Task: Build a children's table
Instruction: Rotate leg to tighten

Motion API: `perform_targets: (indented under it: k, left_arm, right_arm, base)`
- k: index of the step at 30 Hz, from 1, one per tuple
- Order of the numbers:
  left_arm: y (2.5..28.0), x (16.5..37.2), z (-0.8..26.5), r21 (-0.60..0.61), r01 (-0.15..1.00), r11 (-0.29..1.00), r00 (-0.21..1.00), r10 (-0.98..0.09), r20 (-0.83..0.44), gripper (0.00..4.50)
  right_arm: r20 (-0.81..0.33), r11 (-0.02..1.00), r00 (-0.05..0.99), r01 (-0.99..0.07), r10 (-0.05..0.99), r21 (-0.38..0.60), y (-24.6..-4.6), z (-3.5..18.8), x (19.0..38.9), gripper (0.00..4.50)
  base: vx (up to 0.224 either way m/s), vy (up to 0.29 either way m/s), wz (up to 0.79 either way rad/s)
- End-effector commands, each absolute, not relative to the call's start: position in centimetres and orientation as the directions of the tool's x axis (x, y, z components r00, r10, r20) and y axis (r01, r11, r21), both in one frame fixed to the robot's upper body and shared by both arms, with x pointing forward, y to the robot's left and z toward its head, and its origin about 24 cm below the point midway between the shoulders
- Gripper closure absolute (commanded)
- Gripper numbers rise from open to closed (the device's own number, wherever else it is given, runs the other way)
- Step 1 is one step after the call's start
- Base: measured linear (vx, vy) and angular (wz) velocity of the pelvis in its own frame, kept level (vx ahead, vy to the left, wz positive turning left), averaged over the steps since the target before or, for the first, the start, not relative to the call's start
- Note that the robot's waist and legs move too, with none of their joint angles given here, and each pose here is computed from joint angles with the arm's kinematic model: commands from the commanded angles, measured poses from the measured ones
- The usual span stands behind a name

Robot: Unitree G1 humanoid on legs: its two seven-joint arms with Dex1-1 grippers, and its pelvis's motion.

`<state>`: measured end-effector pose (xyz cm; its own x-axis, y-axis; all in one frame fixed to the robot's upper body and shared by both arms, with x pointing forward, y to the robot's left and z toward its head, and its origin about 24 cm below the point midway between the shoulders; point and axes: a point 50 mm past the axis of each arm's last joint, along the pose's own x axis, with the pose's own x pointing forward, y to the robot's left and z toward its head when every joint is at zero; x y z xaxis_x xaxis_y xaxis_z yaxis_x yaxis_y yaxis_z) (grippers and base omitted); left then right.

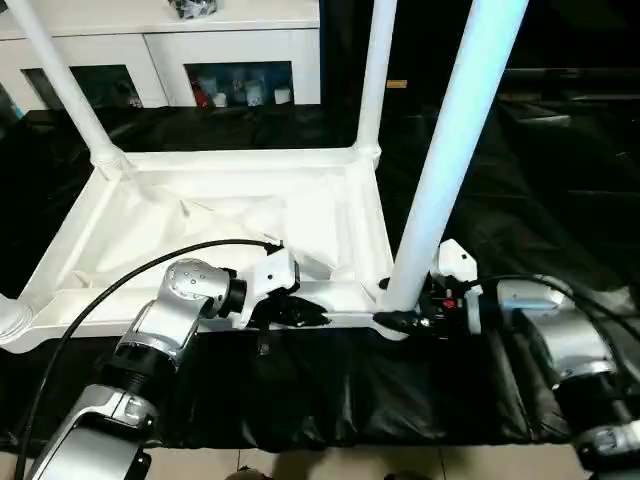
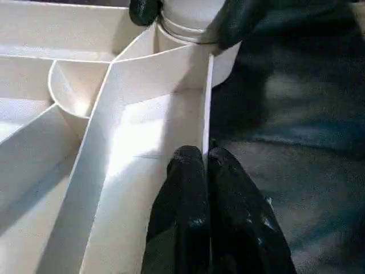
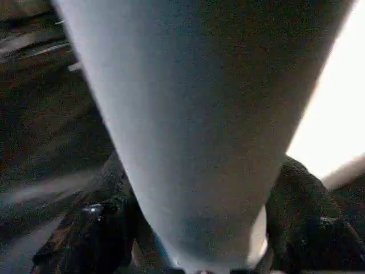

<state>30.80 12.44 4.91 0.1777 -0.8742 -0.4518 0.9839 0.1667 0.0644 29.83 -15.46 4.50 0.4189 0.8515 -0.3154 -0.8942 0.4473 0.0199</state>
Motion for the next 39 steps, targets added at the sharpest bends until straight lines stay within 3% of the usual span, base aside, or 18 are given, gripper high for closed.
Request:
perform_targets:
  k: [1, 4, 7, 10, 13, 14, 16, 18, 20, 27, 30, 34, 35, 39]
  left_arm:
    - [9.7, 31.4, 5.2, 0.098, 0.970, 0.222, 0.242, -0.887, -0.394, 4.50]
    - [8.6, 31.5, 5.0, 0.100, 0.953, 0.286, 0.302, -0.879, -0.370, 4.50]
    - [5.8, 31.3, 5.1, 0.085, 0.935, 0.343, 0.352, -0.881, -0.315, 4.50]
    - [4.3, 30.9, 5.3, 0.077, 0.933, 0.351, 0.358, -0.888, -0.288, 4.50]
    - [3.6, 30.6, 5.4, 0.083, 0.939, 0.334, 0.343, -0.898, -0.277, 4.50]
    - [3.6, 30.6, 5.4, 0.084, 0.940, 0.330, 0.341, -0.898, -0.277, 4.50]
    - [3.7, 30.6, 5.4, 0.085, 0.940, 0.331, 0.342, -0.897, -0.280, 4.50]
    - [4.6, 30.9, 5.3, 0.088, 0.936, 0.342, 0.352, -0.889, -0.292, 4.50]
    - [5.8, 31.1, 5.3, 0.083, 0.938, 0.336, 0.345, -0.887, -0.307, 4.50]
    - [7.7, 31.2, 5.0, 0.099, 0.947, 0.304, 0.319, -0.875, -0.363, 4.50]
    - [9.5, 31.4, 5.2, 0.126, 0.951, 0.281, 0.308, -0.856, -0.416, 4.50]
    - [10.6, 31.6, 5.6, 0.134, 0.944, 0.303, 0.331, -0.848, -0.413, 4.50]
    - [10.8, 31.5, 5.8, 0.123, 0.946, 0.300, 0.324, -0.854, -0.408, 4.08]
    - [11.8, 31.2, 5.7, 0.093, 0.954, 0.285, 0.296, -0.846, -0.443, 3.90]
  right_arm:
    - [-0.349, 0.456, 0.408, -0.887, 0.843, 0.064, -12.5, 2.3, 29.2, 1.89]
    - [-0.327, 0.584, 0.535, -0.809, 0.779, 0.069, -11.4, 1.8, 29.7, 1.90]
    - [-0.289, 0.734, 0.685, -0.670, 0.668, 0.110, -8.6, 1.5, 30.0, 1.91]
    - [-0.282, 0.783, 0.736, -0.610, 0.616, 0.118, -7.0, 1.5, 30.1, 1.91]
    - [-0.259, 0.750, 0.718, -0.660, 0.646, 0.041, -6.0, 1.9, 29.8, 1.91]
    - [-0.259, 0.754, 0.723, -0.655, 0.641, 0.037, -6.1, 1.8, 29.8, 1.56]
    - [-0.258, 0.762, 0.729, -0.646, 0.634, 0.046, -6.5, 1.8, 29.9, 1.35]
    - [-0.246, 0.766, 0.733, -0.638, 0.634, 0.074, -7.8, 2.0, 30.2, 1.12]
    - [-0.250, 0.764, 0.737, -0.645, 0.628, 0.017, -9.7, 2.4, 30.7, 0.93]
    - [-0.267, 0.675, 0.658, -0.737, 0.704, -0.035, -11.9, 3.1, 31.1, 0.93]
    - [-0.305, 0.569, 0.563, -0.818, 0.768, -0.078, -13.5, 3.8, 31.0, 0.93]
    - [-0.320, 0.552, 0.551, -0.828, 0.771, -0.096, -14.3, 3.9, 31.2, 0.93]
    - [-0.321, 0.549, 0.548, -0.830, 0.773, -0.096, -14.3, 3.9, 31.2, 0.87]
    - [-0.323, 0.531, 0.533, -0.841, 0.782, -0.101, -14.4, 3.9, 31.2, 0.87]
  base:
    - [0.000, 0.000, 0.00]
    - [0.000, 0.000, 0.00]
    - [0.000, 0.000, 0.00]
    - [0.000, 0.000, 0.00]
    - [0.000, 0.000, 0.00]
    - [0.000, 0.000, 0.00]
    - [0.000, 0.000, 0.00]
    - [0.000, 0.000, 0.00]
    - [0.000, 0.000, 0.00]
    - [0.000, 0.000, 0.00]
    - [0.000, 0.000, 0.00]
    - [0.000, 0.000, 0.00]
    - [0.000, 0.000, 0.00]
    - [0.000, 0.000, 0.00]
